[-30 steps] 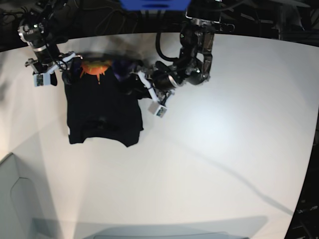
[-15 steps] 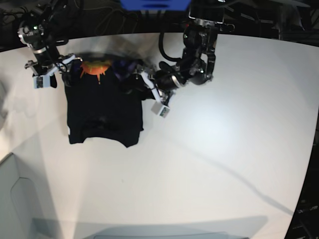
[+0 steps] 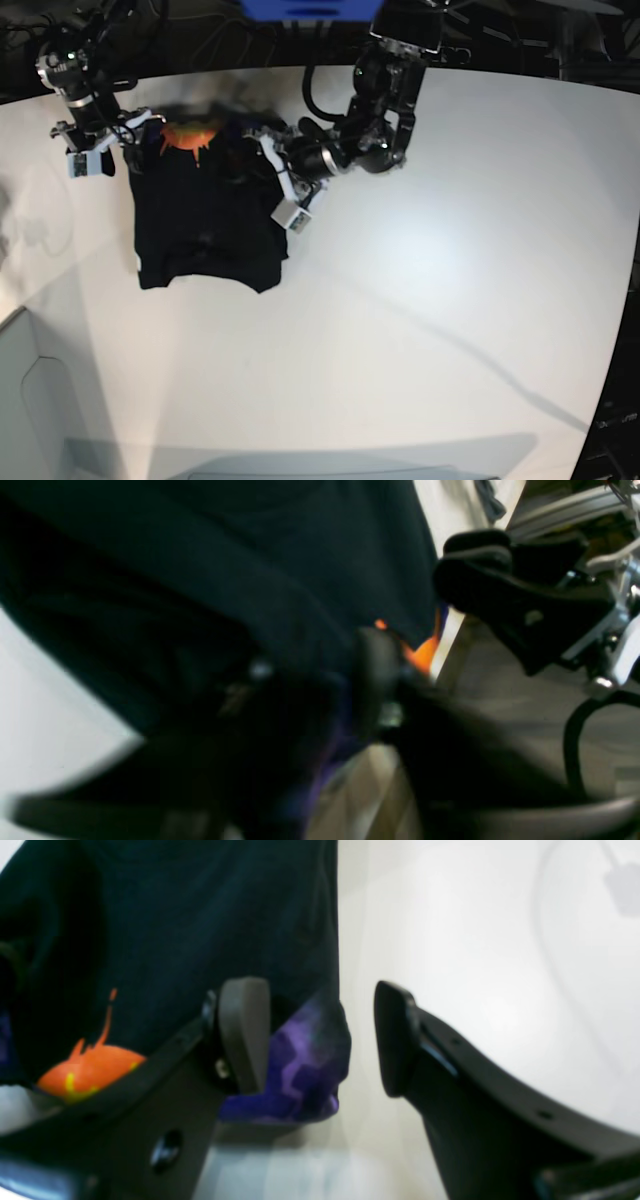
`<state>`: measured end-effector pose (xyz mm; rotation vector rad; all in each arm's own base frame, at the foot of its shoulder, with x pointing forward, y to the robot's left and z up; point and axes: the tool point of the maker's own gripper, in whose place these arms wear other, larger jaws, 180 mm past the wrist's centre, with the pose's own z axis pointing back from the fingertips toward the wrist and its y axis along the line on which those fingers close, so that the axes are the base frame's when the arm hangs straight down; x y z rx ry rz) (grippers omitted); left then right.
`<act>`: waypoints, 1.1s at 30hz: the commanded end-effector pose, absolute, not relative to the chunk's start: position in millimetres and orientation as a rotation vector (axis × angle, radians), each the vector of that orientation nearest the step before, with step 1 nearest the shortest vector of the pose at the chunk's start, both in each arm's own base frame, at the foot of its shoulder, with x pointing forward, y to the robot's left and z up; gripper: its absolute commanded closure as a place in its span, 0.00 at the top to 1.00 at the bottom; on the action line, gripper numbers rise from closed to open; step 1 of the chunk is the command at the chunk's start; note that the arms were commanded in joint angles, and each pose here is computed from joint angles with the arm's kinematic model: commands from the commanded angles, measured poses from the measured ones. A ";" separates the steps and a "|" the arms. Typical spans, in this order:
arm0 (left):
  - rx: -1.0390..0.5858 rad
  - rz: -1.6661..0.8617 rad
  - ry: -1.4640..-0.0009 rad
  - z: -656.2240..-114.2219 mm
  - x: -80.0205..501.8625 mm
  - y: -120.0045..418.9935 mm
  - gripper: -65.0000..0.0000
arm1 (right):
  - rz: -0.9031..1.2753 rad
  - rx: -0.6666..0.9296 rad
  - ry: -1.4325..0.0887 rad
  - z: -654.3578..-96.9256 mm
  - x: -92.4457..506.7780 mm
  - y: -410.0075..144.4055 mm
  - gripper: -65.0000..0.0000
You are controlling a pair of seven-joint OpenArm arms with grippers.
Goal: Fold the T-shirt properly
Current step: 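Grasp the bundle's side edge with the left gripper and tuck it under, then press and square the bundle edge with the left gripper toward the right gripper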
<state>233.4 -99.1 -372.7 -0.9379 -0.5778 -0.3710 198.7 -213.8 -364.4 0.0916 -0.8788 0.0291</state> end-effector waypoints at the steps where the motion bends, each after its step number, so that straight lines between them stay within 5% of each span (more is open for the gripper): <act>1: -0.972 -0.367 -0.627 -357.3 242.0 -104.0 0.16 | 0.048 0.096 -0.927 -353.3 204.7 -213.3 0.52; 3: -0.973 -0.368 -0.634 -355.3 241.9 -103.8 0.00 | 0.048 0.096 -0.927 -353.3 204.7 -213.3 0.52; 33: -0.819 -0.833 -0.684 -326.5 202.4 -76.6 0.00 | 0.090 0.148 -0.970 -345.7 226.4 -191.7 0.52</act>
